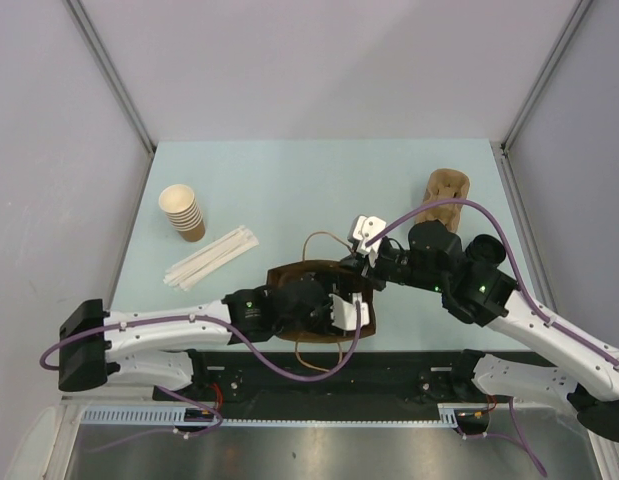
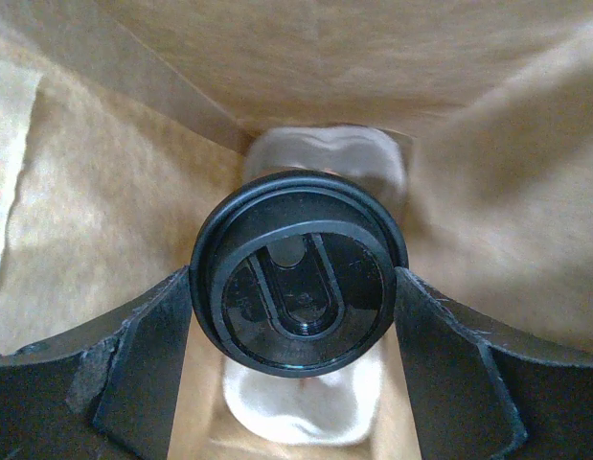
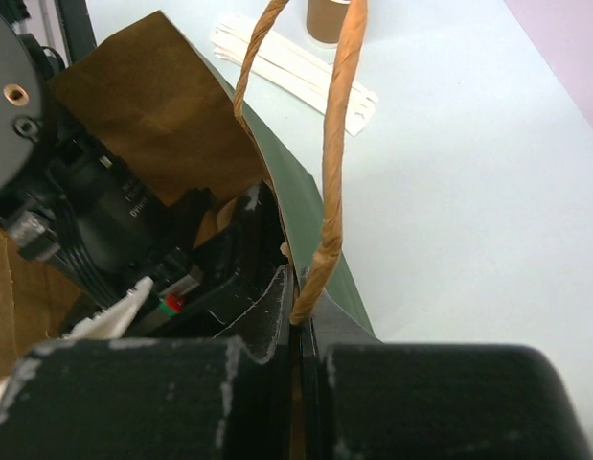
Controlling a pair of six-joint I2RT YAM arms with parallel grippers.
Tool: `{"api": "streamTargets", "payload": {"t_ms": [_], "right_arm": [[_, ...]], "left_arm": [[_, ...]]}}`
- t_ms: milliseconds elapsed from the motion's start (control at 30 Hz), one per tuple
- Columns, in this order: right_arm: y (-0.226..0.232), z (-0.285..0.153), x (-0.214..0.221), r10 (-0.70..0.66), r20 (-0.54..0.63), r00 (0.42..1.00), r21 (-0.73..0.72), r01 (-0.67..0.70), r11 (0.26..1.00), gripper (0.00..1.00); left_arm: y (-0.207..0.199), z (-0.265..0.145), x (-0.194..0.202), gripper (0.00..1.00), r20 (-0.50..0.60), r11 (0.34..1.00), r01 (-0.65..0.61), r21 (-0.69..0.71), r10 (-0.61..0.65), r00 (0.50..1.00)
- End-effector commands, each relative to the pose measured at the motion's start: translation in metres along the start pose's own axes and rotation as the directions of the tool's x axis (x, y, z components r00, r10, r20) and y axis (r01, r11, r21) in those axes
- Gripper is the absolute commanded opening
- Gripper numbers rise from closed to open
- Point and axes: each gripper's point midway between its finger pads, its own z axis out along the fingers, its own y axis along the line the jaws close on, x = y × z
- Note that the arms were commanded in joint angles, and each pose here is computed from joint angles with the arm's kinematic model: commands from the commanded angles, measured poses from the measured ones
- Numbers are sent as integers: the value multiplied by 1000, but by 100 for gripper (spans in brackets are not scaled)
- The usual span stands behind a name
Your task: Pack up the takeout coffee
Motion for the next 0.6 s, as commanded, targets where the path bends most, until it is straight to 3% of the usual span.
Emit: {"api": "streamTargets", "payload": {"t_ms": [0, 567], "right_arm": [[-2, -3, -25, -11, 97, 995, 10, 10, 1000, 0], [8, -2, -25, 20, 99, 995, -42, -15, 999, 0]], "left_arm": [[8, 5, -10, 7, 39, 999, -10, -50, 12, 999], [-9, 21, 10, 6, -11, 1000, -19, -23, 19, 1000]]}}
